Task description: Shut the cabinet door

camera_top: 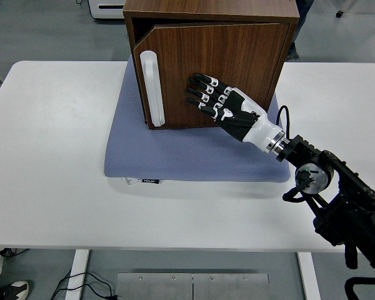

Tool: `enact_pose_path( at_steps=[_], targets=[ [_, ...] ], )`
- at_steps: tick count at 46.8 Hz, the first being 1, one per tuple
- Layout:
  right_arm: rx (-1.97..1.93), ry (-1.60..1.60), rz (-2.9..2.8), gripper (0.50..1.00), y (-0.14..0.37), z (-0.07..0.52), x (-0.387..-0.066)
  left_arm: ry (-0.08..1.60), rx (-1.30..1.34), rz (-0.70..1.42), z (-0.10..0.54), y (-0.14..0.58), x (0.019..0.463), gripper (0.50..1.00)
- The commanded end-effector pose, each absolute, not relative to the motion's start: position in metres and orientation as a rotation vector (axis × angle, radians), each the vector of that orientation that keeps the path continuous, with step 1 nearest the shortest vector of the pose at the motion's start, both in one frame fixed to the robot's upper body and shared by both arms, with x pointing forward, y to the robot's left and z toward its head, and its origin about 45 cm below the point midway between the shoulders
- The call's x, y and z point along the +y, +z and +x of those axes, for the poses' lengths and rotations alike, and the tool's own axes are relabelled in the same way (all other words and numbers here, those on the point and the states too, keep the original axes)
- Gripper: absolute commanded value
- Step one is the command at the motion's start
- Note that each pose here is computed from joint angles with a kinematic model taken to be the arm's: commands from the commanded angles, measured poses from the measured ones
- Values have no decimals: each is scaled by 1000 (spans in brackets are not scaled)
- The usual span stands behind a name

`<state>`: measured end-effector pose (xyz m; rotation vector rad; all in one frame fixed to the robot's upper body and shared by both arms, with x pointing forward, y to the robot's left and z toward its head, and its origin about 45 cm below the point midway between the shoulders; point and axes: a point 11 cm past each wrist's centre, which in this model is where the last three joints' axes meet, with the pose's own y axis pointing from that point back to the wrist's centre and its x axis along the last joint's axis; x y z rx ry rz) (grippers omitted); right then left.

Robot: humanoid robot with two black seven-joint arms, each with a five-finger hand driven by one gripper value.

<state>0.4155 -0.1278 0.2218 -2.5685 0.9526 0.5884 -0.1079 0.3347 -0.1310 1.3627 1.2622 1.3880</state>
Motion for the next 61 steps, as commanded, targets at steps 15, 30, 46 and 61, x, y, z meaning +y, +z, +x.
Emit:
enact_pose_path(
  at_steps=[15, 30, 46, 61],
  targets=[
    [1035, 569, -2546, 1000, 229, 429, -133, 1388, 1262, 1363, -108, -131, 335, 1000],
    [1072, 581, -2524, 1000, 228, 431, -135, 1388, 1262, 1363, -108, -131, 335, 1000],
    [1101, 613, -2493, 1000, 222, 431, -141, 1388, 1262, 1363, -108, -131, 335, 1000],
    [968, 608, -2526, 1000, 223, 417, -132, 1388, 1262, 1363, -108, -131, 335, 1000]
  ],
)
